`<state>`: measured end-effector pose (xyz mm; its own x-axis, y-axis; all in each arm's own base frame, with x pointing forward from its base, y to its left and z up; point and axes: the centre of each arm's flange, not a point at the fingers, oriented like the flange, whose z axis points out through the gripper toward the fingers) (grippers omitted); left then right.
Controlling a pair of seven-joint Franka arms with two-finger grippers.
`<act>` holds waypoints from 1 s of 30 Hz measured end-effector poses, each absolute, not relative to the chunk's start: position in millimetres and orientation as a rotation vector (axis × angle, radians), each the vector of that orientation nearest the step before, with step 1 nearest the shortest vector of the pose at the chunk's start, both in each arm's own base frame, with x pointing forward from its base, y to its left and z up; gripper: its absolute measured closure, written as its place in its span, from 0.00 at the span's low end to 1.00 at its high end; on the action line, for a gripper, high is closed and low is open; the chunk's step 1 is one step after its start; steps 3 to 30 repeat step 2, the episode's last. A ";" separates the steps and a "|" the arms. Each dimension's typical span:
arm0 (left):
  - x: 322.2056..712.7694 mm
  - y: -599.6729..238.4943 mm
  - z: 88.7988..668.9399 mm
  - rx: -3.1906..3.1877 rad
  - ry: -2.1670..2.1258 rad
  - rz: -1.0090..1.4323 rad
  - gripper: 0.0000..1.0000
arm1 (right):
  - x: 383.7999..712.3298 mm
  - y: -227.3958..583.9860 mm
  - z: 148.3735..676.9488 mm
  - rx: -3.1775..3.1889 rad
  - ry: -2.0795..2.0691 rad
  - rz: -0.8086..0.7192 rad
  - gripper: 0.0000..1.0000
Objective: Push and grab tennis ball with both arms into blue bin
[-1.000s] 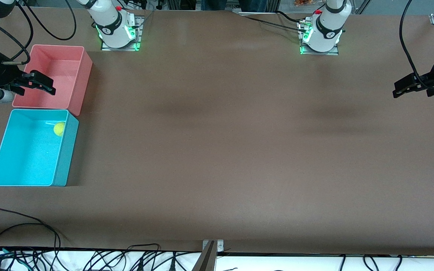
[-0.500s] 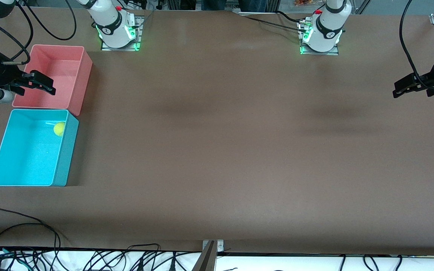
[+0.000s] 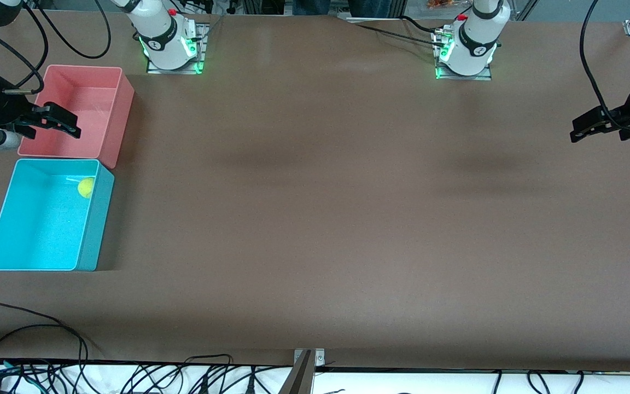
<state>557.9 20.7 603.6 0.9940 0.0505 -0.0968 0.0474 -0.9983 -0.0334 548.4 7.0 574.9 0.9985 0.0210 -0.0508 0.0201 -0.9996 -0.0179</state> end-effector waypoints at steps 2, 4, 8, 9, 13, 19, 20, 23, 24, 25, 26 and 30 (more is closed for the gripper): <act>557.9 20.7 603.6 -3.106 -0.076 0.152 0.00 | 548.4 7.0 574.9 -3.123 -0.032 0.080 0.00; 557.9 20.7 603.6 -3.106 -0.076 0.152 0.00 | 548.4 7.0 574.9 -3.123 -0.032 0.080 0.00; 557.9 20.7 603.6 -3.106 -0.076 0.152 0.00 | 548.4 7.0 574.9 -3.123 -0.032 0.080 0.00; 557.9 20.7 603.6 -3.106 -0.076 0.152 0.00 | 548.4 7.0 574.9 -3.123 -0.032 0.080 0.00; 557.9 20.7 603.6 -3.106 -0.076 0.152 0.00 | 548.4 7.0 574.9 -3.123 -0.032 0.080 0.00; 557.9 20.7 603.6 -3.106 -0.076 0.152 0.00 | 548.4 7.0 574.9 -3.123 -0.032 0.080 0.00; 557.9 20.7 603.6 -3.106 -0.076 0.152 0.00 | 548.4 7.0 574.9 -3.123 -0.032 0.080 0.00; 557.9 20.7 603.6 -3.106 -0.076 0.152 0.00 | 548.4 7.0 574.9 -3.123 -0.032 0.080 0.00; 557.9 20.7 603.6 -3.106 -0.076 0.152 0.00 | 548.4 7.0 574.9 -3.123 -0.032 0.080 0.00; 557.9 20.7 603.6 -3.106 -0.076 0.152 0.00 | 548.4 7.0 574.9 -3.123 -0.032 0.080 0.00; 557.9 20.7 603.6 -3.106 -0.076 0.152 0.00 | 548.4 7.0 574.9 -3.123 -0.032 0.080 0.00; 557.9 20.7 603.6 -3.106 -0.076 0.152 0.00 | 548.4 7.0 574.9 -3.123 -0.032 0.080 0.00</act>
